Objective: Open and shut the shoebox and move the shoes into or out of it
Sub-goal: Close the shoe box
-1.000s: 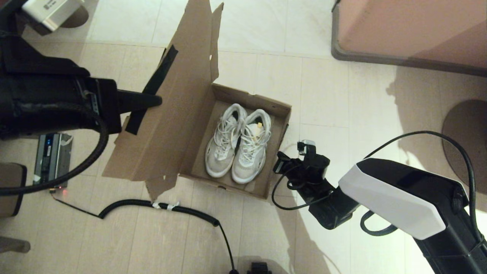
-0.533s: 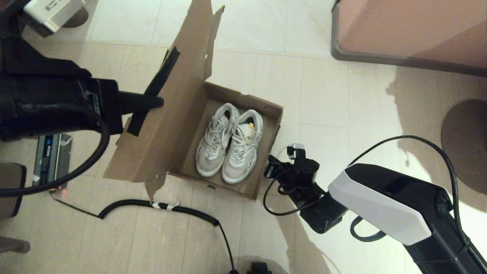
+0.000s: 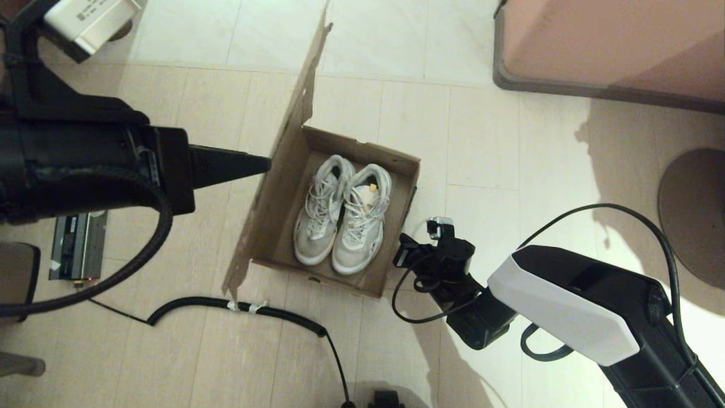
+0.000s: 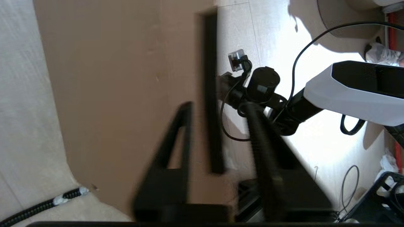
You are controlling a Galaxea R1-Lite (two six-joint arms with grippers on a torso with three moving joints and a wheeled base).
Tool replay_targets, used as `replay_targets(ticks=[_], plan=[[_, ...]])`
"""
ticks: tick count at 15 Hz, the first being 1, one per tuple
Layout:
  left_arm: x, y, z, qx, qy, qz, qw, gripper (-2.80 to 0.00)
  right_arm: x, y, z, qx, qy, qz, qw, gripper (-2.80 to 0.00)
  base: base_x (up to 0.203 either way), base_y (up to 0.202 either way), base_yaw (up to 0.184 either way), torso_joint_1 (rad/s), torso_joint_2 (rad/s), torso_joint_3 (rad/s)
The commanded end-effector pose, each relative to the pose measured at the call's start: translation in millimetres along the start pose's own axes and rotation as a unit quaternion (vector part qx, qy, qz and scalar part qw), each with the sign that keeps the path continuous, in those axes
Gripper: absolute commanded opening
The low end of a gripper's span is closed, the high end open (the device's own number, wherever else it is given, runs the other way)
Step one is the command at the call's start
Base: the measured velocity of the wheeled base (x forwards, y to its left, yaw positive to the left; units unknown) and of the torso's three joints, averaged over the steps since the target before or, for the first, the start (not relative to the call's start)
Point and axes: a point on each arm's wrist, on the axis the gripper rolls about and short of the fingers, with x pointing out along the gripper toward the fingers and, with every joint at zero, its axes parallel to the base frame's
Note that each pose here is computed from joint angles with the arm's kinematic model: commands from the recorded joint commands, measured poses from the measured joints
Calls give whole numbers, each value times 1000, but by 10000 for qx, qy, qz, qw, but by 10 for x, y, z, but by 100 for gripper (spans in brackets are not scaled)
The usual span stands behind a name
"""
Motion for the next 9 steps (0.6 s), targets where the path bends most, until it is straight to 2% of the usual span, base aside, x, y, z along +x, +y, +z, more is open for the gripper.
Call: replay_targets(ticks=[1, 4, 6, 7, 9], plan=[[2, -27, 2, 6, -2, -59, 10000, 0, -2, -3, -1, 13, -25, -1, 10000, -280, 0, 0, 0, 0, 0, 0], [-11, -47, 7, -196, 2, -109, 9997, 0, -11, -6, -25, 9, 6, -4, 10000, -280, 0, 0, 0, 0, 0, 0], [-16, -46, 5, -215, 2, -104, 9997, 0, -54, -62, 15, -126, 46, -158, 9998, -280, 0, 0, 0, 0, 0, 0], [-16, -46, 5, -215, 2, -104, 9997, 0, -127, -209, 137, -433, 108, -504, 9977, -280, 0, 0, 0, 0, 0, 0], [-4, -42, -24, -225, 57, -95, 9997, 0, -296, -566, 622, -810, -33, -1410, 9867, -280, 0, 0, 0, 0, 0, 0]])
